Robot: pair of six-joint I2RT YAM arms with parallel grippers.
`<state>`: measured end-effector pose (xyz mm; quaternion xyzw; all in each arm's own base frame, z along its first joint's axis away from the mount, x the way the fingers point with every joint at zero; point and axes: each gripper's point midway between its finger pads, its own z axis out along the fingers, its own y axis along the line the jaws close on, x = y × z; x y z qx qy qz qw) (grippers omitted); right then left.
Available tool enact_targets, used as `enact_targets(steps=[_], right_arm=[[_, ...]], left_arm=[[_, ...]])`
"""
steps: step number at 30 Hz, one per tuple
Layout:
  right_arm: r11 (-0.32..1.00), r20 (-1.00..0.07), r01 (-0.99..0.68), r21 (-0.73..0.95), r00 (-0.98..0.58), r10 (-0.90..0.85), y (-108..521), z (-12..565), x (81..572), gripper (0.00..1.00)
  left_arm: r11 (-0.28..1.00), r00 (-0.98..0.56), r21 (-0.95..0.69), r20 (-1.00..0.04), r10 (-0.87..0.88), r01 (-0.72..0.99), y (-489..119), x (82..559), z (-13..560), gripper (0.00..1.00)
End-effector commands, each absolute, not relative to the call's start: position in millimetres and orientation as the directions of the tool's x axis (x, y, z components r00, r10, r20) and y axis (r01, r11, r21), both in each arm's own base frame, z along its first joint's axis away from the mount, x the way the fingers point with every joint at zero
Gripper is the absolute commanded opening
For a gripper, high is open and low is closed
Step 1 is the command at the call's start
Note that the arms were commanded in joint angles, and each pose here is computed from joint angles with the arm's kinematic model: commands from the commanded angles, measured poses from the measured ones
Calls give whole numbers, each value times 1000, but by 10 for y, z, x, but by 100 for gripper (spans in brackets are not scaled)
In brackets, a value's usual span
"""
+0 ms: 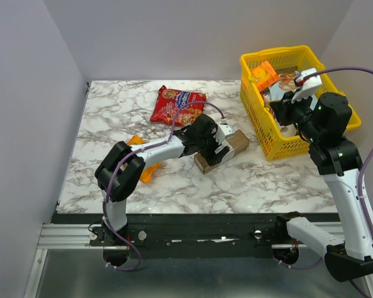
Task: Unpack the express box
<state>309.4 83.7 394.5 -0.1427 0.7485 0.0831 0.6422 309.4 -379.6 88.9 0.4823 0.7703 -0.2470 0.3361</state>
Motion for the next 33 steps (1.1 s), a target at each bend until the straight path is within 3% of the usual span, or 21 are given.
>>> enact_targets(steps=[1, 4, 6, 10, 15, 19, 21, 23, 26, 28, 33], right_arm=[[938, -981, -345, -32, -166, -95, 877, 3847, 3085, 0], [936, -980, -352, -28, -174, -95, 888, 3826, 3091, 0], [933, -979, -360, -25, -179, -95, 903, 3815, 3098, 0], [927, -977, -375, -15, -191, -93, 937, 3801, 3109, 0], [915, -972, -403, 1, -214, -93, 992, 3767, 3089, 0], [909, -968, -417, 13, -232, -92, 1021, 3727, 3076, 0], [905, -966, -425, 23, -243, -89, 1040, 3694, 3078, 0], [900, -963, -434, 38, -256, -83, 1070, 3661, 3078, 1], [892, -960, -448, 56, -269, -75, 1105, 3636, 3070, 0], [886, -959, -459, 62, -273, -74, 1131, 3639, 3065, 0], [884, -954, -463, 71, -291, -75, 1146, 3611, 3078, 0]], left_arm=[[385, -300, -34, -691, 658, 922, -3655, 3036, 669, 89], [413, -303, 13, -657, 690, 911, -3539, 3098, 581, 84], [389, -291, 5, -654, 698, 921, -3509, 3069, 573, 76], [293, -248, -49, -679, 691, 955, -3403, 2919, 725, 72], [4, -148, -206, -691, 707, 979, -3122, 2405, 832, 67], [-299, -36, -395, -652, 757, 869, -2545, 1802, 897, 68], [-362, -19, -468, -632, 775, 806, -2377, 1688, 977, 68], [-304, -85, -589, -540, 837, 749, -2258, 1601, 935, 68], [-357, -12, -540, -563, 826, 762, -2294, 1747, 846, 72], [-322, -42, -512, -578, 815, 796, -2431, 1995, 758, 99], [-253, -96, -407, -667, 739, 877, -2881, 2738, 988, 99]])
